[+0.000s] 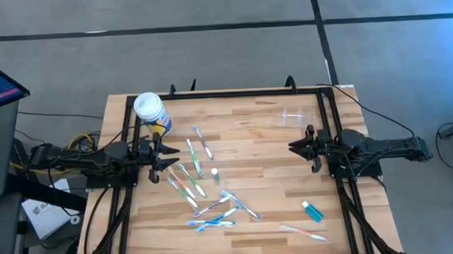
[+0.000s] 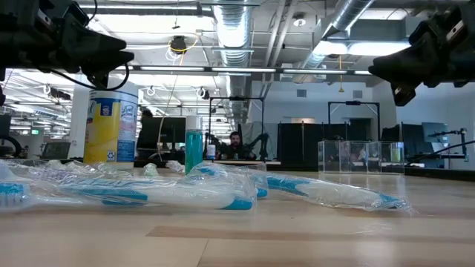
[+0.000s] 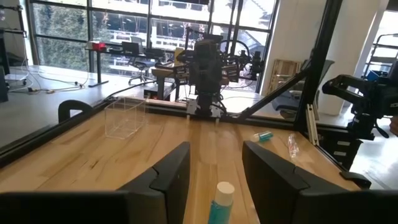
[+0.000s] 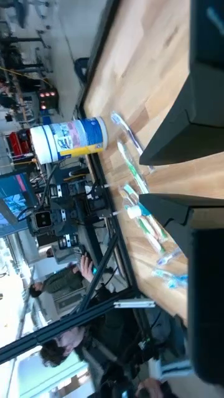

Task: Pick & Place toothbrushing station
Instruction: Put the left mouthwash into the middle transparent organizer

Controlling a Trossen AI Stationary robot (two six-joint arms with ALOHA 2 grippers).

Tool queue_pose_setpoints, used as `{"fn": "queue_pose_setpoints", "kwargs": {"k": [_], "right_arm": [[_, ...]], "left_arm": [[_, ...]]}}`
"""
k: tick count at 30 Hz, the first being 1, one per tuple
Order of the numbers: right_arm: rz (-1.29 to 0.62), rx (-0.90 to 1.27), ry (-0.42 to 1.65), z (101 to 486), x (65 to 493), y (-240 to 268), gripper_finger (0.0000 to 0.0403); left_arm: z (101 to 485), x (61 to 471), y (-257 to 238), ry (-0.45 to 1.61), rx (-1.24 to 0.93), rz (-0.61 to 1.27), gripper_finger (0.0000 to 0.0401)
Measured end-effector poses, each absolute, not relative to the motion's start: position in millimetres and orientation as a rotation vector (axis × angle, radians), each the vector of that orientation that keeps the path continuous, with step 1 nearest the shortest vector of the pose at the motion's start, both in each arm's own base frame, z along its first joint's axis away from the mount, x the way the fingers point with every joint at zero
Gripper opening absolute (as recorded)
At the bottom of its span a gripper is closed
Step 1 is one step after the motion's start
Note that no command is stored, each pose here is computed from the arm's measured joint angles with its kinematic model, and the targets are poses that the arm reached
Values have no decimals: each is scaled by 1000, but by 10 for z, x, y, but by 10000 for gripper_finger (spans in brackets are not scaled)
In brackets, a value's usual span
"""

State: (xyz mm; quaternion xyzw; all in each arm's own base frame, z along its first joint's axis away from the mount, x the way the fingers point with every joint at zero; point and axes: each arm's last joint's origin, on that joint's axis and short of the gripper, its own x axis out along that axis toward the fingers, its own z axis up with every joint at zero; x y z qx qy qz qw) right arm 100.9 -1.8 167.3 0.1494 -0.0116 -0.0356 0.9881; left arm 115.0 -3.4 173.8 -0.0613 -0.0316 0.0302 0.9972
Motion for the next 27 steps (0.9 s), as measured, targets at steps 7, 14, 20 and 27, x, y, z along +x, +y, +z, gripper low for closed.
{"fn": "queue_pose_setpoints", "kwargs": {"k": [7, 14, 20, 27], "right_arm": [[-29, 330, -19, 1679, 1008, 17, 76], [95, 429, 127, 1760, 995, 137, 61], [124, 505, 287, 1781, 1058, 246, 32], [207, 552, 421, 1922, 1156, 443, 2]], "left_arm": [[1746, 1149, -34, -72, -124, 60, 140], [1757, 1148, -33, -83, -125, 60, 140], [1761, 1148, -33, -87, -125, 59, 140], [1761, 1148, -33, -87, -125, 60, 140]]}}
